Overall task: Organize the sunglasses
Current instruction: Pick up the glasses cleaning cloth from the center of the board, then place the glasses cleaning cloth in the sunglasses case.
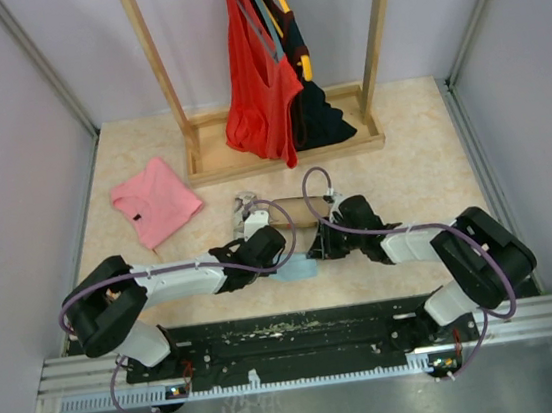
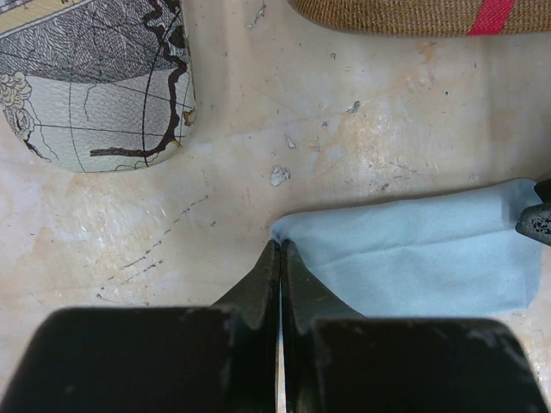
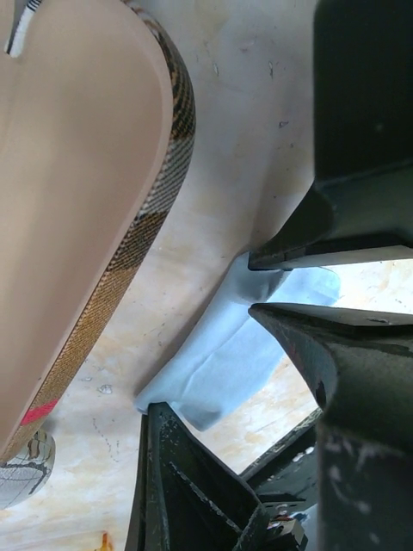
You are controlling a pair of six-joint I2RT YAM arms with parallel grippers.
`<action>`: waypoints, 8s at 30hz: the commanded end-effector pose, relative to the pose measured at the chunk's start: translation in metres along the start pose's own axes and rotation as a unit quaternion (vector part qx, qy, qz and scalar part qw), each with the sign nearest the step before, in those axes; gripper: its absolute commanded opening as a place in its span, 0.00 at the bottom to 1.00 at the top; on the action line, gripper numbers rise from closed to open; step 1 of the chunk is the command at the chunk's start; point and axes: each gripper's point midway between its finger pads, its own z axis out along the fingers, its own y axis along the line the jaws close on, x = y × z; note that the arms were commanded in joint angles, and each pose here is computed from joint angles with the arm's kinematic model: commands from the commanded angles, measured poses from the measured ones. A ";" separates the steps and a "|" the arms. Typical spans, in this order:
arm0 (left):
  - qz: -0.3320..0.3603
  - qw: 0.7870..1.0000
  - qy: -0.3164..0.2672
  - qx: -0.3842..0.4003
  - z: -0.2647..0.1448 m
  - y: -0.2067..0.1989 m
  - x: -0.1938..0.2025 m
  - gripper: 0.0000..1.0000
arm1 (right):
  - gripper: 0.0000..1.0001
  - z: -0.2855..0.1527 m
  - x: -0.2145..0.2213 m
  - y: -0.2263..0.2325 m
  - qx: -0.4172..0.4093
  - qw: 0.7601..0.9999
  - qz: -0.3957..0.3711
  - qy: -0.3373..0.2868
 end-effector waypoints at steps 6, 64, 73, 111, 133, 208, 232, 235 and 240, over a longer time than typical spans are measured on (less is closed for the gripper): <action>0.038 0.997 0.066 -0.028 0.003 0.024 0.037 0.00 | 0.00 -0.003 0.020 -0.018 0.028 0.999 0.013 0.018; 0.023 0.999 0.046 -0.008 -0.002 0.016 0.025 0.00 | 0.38 -0.001 0.015 -0.013 0.104 0.990 0.085 0.034; 0.024 0.999 0.047 -0.004 -0.001 0.014 0.025 0.00 | 0.28 0.001 0.017 -0.020 0.121 0.989 0.074 0.036; 0.001 0.999 0.002 0.036 -0.018 -0.006 -0.012 0.00 | 0.00 -0.020 -0.033 0.030 0.021 0.996 0.021 -0.086; -0.013 0.997 -0.049 0.054 -0.022 -0.021 -0.064 0.00 | 0.00 -0.044 -0.055 0.025 0.056 0.987 0.003 -0.151; -0.020 0.994 -0.059 0.095 0.054 -0.028 -0.144 0.00 | 0.00 -0.030 -0.171 -0.015 0.126 0.963 0.014 -0.239; -0.027 0.994 -0.056 0.087 0.064 -0.022 -0.145 0.00 | 0.00 -0.021 -0.171 -0.028 0.135 0.962 0.026 -0.238; -0.026 0.994 -0.054 0.089 0.065 -0.023 -0.145 0.00 | 0.00 -0.021 -0.171 -0.029 0.136 0.962 0.026 -0.237; -0.026 0.994 -0.052 0.089 0.066 -0.023 -0.144 0.00 | 0.00 -0.021 -0.172 -0.031 0.137 0.961 0.026 -0.239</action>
